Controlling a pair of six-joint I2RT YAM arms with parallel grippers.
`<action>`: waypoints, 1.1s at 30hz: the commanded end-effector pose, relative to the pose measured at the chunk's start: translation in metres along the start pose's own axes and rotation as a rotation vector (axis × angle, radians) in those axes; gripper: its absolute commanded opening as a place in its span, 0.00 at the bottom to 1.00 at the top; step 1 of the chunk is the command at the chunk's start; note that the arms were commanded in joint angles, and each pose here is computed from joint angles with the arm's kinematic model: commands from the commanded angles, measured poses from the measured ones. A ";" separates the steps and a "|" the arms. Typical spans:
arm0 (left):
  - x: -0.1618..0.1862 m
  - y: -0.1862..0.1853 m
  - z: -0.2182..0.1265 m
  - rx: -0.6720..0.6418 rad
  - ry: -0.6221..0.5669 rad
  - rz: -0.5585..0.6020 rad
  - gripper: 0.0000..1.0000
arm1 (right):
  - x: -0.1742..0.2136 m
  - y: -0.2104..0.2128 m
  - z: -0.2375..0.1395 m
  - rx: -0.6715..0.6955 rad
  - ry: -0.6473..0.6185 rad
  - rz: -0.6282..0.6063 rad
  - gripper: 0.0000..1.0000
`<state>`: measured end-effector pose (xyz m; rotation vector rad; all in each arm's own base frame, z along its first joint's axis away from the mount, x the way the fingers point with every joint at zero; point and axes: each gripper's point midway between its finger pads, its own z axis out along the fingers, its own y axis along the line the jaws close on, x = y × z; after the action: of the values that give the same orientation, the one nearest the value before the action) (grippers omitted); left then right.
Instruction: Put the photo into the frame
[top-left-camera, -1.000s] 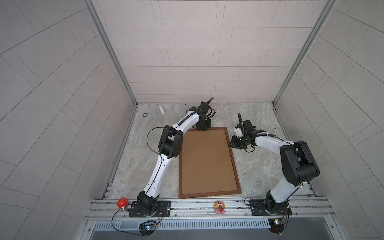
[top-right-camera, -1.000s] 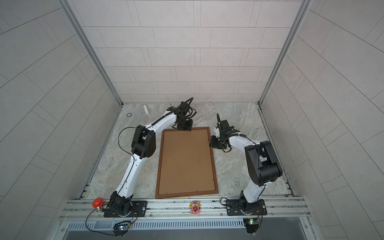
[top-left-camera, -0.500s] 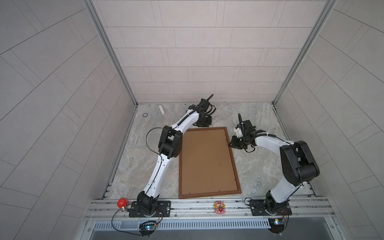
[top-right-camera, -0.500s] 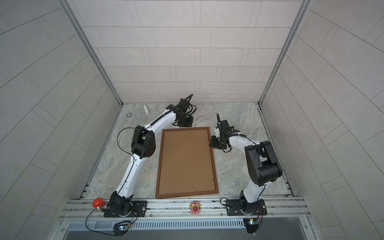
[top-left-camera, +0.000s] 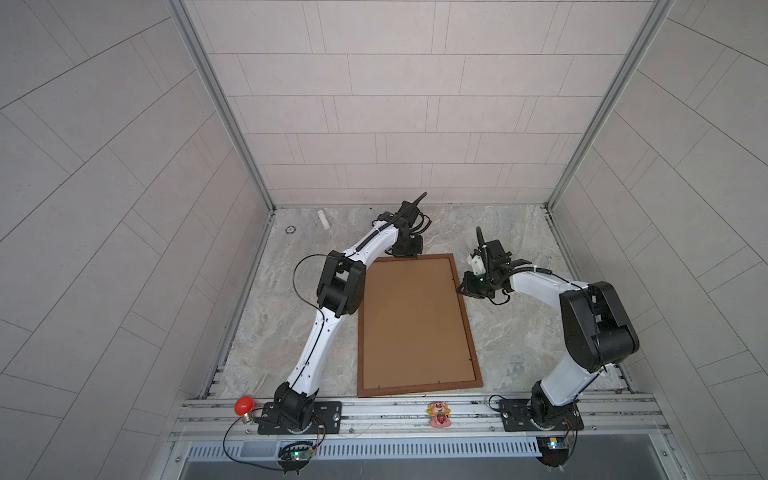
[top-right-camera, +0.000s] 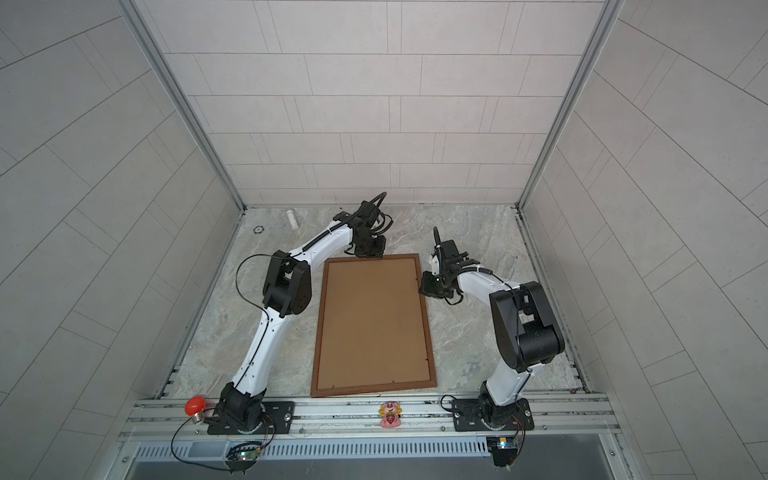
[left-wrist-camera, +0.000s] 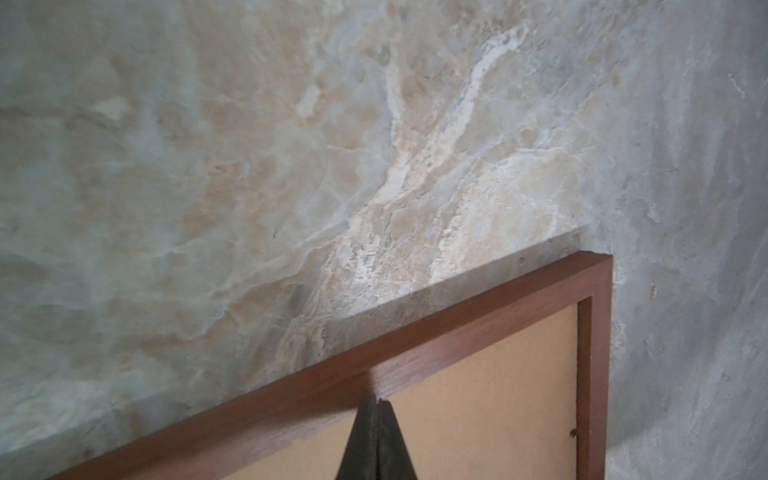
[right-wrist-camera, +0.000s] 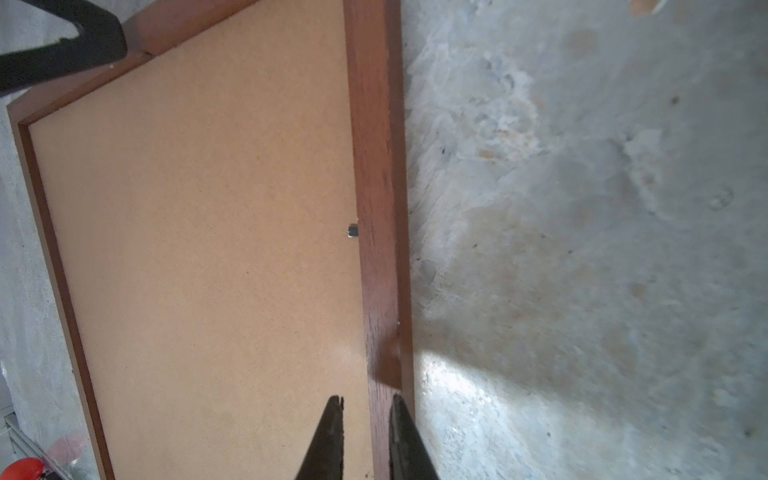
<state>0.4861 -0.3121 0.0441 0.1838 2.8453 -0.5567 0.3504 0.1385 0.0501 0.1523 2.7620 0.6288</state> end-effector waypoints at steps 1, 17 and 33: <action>0.012 0.008 0.015 -0.013 0.048 -0.015 0.00 | -0.002 0.003 -0.003 0.001 0.000 -0.016 0.17; 0.029 0.014 0.025 -0.046 0.105 -0.014 0.00 | -0.002 0.003 -0.004 0.001 -0.003 -0.015 0.17; 0.010 0.005 0.020 -0.023 0.049 0.004 0.00 | -0.002 0.003 -0.005 -0.003 -0.004 -0.016 0.17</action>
<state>0.4849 -0.3143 0.0390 0.1888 2.8613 -0.5485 0.3504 0.1387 0.0501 0.1515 2.7620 0.6298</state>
